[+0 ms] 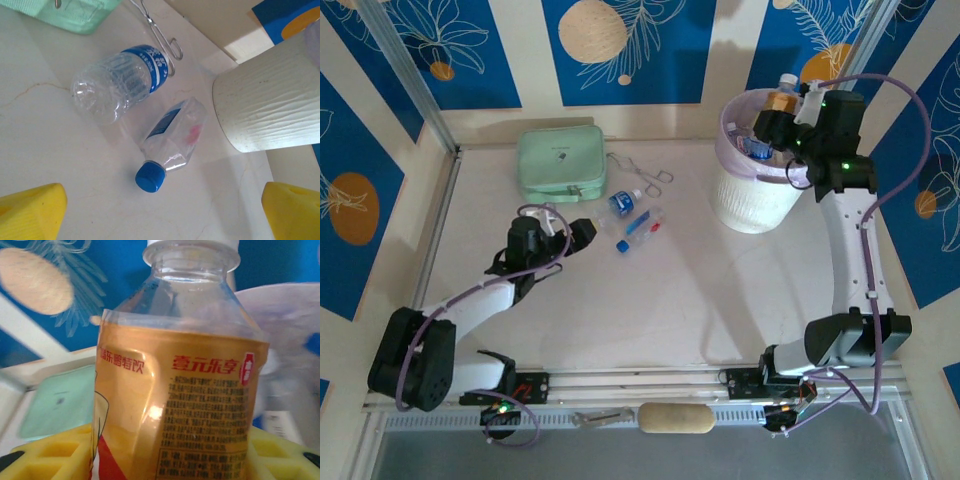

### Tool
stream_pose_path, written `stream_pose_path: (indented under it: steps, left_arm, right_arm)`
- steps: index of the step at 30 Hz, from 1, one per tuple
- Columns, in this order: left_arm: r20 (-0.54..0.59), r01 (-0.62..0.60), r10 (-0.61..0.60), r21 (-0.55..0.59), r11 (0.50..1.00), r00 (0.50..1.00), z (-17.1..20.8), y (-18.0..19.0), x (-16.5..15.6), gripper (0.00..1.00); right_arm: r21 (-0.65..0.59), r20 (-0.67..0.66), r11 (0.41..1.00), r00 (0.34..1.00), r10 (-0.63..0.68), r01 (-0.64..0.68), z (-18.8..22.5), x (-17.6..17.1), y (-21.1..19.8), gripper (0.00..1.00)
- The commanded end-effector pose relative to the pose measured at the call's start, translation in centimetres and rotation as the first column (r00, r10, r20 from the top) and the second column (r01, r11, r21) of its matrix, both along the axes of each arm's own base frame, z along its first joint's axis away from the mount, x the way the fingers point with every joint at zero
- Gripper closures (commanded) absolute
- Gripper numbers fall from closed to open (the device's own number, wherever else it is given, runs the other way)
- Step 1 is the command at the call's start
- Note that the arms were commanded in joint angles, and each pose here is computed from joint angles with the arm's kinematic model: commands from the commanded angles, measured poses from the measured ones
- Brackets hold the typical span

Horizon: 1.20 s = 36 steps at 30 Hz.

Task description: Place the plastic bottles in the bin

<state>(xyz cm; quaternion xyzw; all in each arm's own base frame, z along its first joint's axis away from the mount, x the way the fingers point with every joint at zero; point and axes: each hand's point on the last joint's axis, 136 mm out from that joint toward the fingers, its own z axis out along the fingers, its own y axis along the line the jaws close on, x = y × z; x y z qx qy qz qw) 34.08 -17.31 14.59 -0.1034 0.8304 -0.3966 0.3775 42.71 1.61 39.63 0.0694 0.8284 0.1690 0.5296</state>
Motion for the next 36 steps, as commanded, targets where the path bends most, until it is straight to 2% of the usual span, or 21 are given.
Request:
stream_pose_path:
  steps: [1,6,13,17,19,25,32,36]
  left_arm:
    - [0.035,0.047,-0.046,-0.033,0.998,0.998,1.4,-1.2,0.5,0.0]
    - [0.028,0.072,-0.071,-0.049,0.996,0.997,1.2,-2.2,0.8,0.01]
    - [0.016,0.125,-0.124,-0.049,0.991,0.992,1.1,-3.5,0.5,0.0]
    - [0.0,0.138,-0.138,-0.032,0.99,0.99,0.6,-3.5,0.0,0.0]
    - [-0.003,0.139,-0.139,-0.023,0.99,0.99,0.5,-3.5,-0.1,0.01]
    - [-0.001,0.152,-0.152,-0.004,0.988,0.988,0.6,-3.7,-0.2,0.01]
    - [-0.001,0.198,-0.198,0.034,0.98,0.98,0.5,-5.1,-0.3,0.0]
    - [-0.008,0.241,-0.241,0.076,0.968,0.97,0.2,-6.3,-0.3,0.01]
  right_arm:
    - [-0.127,-0.024,0.978,0.985,-0.171,0.167,-0.6,0.4,-4.8,0.48]
    - [-0.118,-0.083,0.969,0.97,-0.229,0.218,-2.7,1.8,-7.9,0.48]
    - [-0.098,-0.162,0.97,0.958,-0.235,0.221,-5.9,3.9,-8.9,0.47]
    - [-0.076,-0.199,0.976,0.956,-0.214,0.203,-6.7,4.7,-8.6,0.42]
    - [-0.07,-0.214,0.976,0.953,-0.216,0.205,-7.0,4.8,-8.6,0.35]
    - [-0.058,-0.158,0.975,0.963,-0.22,0.213,-4.4,4.4,-8.4,0.01]
    - [-0.071,-0.001,0.981,0.983,-0.183,0.182,2.0,2.1,-6.0,0.01]
    - [-0.023,0.056,0.996,0.995,-0.081,0.082,3.1,0.1,-2.4,0.01]
